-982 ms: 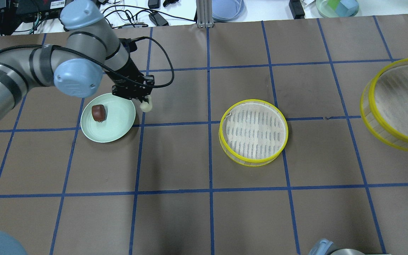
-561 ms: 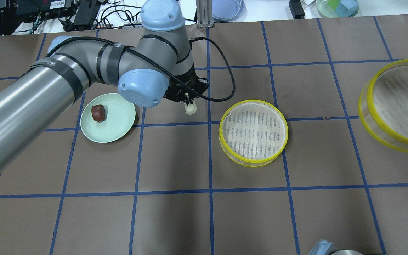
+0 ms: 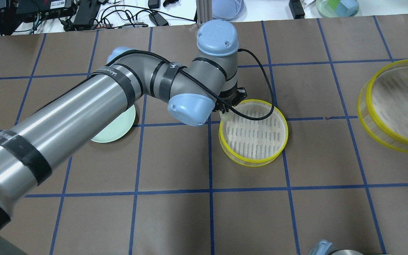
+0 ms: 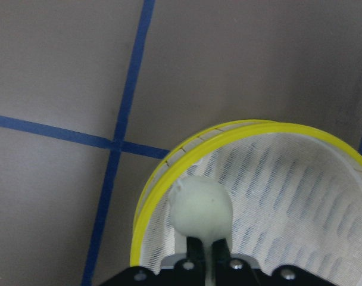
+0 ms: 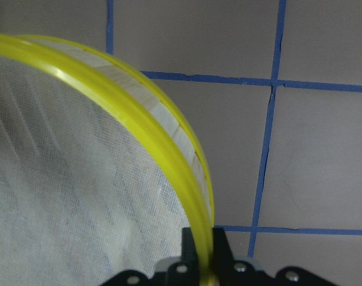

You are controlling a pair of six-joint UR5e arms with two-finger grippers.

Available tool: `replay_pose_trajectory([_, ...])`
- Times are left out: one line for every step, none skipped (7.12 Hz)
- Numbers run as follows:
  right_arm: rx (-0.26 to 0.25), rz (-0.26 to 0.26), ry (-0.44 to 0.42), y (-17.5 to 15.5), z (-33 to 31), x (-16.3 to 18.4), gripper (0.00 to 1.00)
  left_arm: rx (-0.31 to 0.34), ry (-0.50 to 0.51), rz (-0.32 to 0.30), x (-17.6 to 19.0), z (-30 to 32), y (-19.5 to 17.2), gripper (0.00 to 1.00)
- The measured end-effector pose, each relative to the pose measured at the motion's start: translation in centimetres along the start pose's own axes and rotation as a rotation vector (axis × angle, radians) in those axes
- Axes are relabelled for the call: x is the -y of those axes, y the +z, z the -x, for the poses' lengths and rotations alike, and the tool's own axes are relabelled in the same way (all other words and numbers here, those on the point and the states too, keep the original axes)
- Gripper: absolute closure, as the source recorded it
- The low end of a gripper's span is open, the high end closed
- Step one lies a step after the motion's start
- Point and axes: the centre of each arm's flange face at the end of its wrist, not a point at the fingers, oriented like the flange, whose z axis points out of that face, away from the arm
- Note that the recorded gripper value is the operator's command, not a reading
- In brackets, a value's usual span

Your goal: Stack buns with steamer

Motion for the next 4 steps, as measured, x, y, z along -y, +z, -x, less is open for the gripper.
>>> replay_pose_trajectory([0.001,0.0,0.008,0.0,0.2,0.1,0.8,-0.007,-0.004,-0.001,-0.7,-1.1,1.1,0.25])
replay_pose_trajectory([-0.001,0.0,0.028,0.0,1.0,0.5,0.8,-0.019,-0.014,-0.01,-1.0,-1.7,1.4,0.0])
replay_pose_trajectory([-0.004,0.001,0.052,-0.2,2.6,1.1,0.8,-0.039,-0.02,-0.017,-1.1,-2.0,1.4,0.0])
replay_pose_trajectory([-0.003,0.005,0.063,-0.2,4.2,1.8,0.8,-0.062,-0.027,-0.006,-1.2,-2.3,1.4,0.0])
